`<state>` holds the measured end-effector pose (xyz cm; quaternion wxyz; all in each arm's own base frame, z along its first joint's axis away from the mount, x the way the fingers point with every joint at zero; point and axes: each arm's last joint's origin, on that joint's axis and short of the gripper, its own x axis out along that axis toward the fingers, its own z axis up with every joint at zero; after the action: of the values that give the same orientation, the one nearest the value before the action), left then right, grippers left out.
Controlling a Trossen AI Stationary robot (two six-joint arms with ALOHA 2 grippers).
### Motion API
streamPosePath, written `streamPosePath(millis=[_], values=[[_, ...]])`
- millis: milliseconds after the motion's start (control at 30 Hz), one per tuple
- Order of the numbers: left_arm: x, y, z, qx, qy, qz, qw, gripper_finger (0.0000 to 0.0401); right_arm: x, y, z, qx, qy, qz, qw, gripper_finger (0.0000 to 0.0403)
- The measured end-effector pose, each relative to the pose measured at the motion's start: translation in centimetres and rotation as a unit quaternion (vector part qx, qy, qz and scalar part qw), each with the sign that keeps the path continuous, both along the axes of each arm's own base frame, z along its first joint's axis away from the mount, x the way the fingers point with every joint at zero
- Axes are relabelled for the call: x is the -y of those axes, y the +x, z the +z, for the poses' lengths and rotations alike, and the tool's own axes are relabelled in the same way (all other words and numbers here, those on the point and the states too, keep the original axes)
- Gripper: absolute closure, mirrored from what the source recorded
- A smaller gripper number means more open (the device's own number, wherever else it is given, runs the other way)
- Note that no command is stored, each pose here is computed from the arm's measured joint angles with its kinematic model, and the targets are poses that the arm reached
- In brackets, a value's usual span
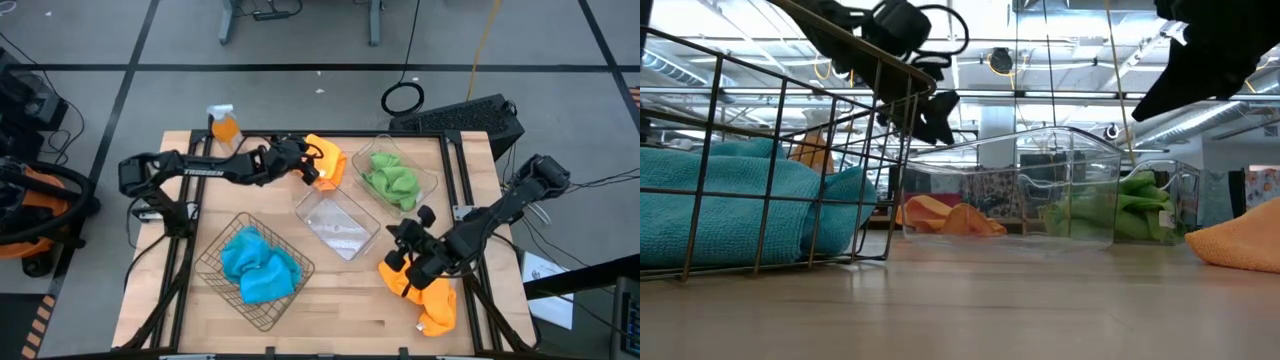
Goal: Sort microfiber towel by color & place in baskets
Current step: Put the top orange microfiber towel into the bottom transparent bin
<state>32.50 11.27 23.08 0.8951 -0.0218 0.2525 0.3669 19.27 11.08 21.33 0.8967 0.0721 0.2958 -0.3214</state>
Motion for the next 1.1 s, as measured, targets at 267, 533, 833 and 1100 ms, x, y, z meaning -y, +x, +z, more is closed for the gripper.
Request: streamPosePath(millis=[267,533,833,1100], values=[[-0.8,1.2,-2.8,-0.012,-0.016,0.007,1.000,0.0169,0.0,0.2,0.0,0.002,-0.001,0.001,1.000,0.0401],[-1.9,1.1,-3.5,0.003,-0.051,0.015,0.999,0.0169,-0.2,0.5,0.2,0.024,0.008,0.001,1.000,0.0401],[-2.2,0.5,-4.6,-0.037,-0.078,0.027,0.996,0.0143,-0.3,0.8,0.3,0.039,0.006,0.004,0.999,0.0401],[-2.5,0.9,-6.5,-0.050,-0.094,0.039,0.994,0.0093,-0.4,1.0,0.4,0.049,0.015,0.004,0.999,0.0401]])
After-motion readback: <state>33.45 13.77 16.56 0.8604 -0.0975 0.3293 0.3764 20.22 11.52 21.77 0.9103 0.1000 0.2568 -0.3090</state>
